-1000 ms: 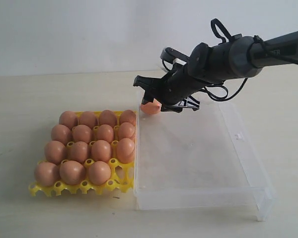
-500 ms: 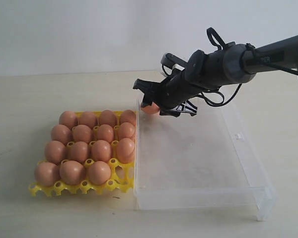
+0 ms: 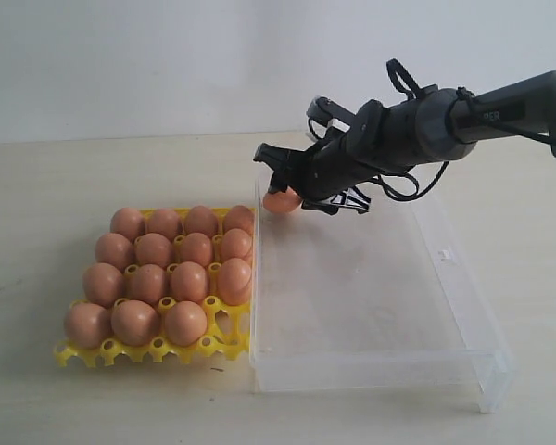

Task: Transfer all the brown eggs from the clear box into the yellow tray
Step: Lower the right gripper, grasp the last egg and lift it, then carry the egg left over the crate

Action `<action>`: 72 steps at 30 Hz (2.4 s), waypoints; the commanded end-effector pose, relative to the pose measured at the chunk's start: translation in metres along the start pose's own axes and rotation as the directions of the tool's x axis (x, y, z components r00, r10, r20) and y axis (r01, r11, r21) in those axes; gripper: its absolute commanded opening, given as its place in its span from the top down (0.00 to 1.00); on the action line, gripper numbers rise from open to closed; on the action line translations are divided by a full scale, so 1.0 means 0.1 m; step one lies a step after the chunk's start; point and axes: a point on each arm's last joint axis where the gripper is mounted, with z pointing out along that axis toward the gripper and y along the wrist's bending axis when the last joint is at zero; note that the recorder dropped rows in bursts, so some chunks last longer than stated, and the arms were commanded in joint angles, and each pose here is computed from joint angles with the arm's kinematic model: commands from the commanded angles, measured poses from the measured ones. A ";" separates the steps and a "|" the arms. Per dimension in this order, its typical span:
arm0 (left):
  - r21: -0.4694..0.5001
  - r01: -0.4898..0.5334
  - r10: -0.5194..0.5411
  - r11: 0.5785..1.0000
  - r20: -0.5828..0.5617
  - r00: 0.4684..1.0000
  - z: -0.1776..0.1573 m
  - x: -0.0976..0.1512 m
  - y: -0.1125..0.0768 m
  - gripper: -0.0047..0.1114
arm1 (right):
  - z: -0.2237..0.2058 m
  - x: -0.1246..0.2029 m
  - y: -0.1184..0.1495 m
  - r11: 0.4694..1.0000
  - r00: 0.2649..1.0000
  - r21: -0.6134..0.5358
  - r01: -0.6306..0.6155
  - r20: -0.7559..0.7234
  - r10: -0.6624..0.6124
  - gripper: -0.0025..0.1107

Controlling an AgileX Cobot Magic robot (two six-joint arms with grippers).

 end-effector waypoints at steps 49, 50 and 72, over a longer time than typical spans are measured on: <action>-0.001 0.008 -0.008 1.000 0.020 1.000 -0.01 -0.02 0.00 0.96 | -0.96 0.73 0.68 0.696 0.699 -0.069 0.715 0.103 -0.708 0.98; -0.001 0.008 -0.008 1.000 0.020 1.000 -0.01 -0.02 0.00 0.96 | -0.98 0.80 0.71 0.672 0.677 -0.077 0.736 0.106 -0.729 0.98; -0.001 0.008 -0.008 1.000 0.020 1.000 -0.01 -0.02 0.00 0.96 | -1.19 1.57 0.96 0.414 0.436 -0.187 0.891 0.095 -0.895 0.98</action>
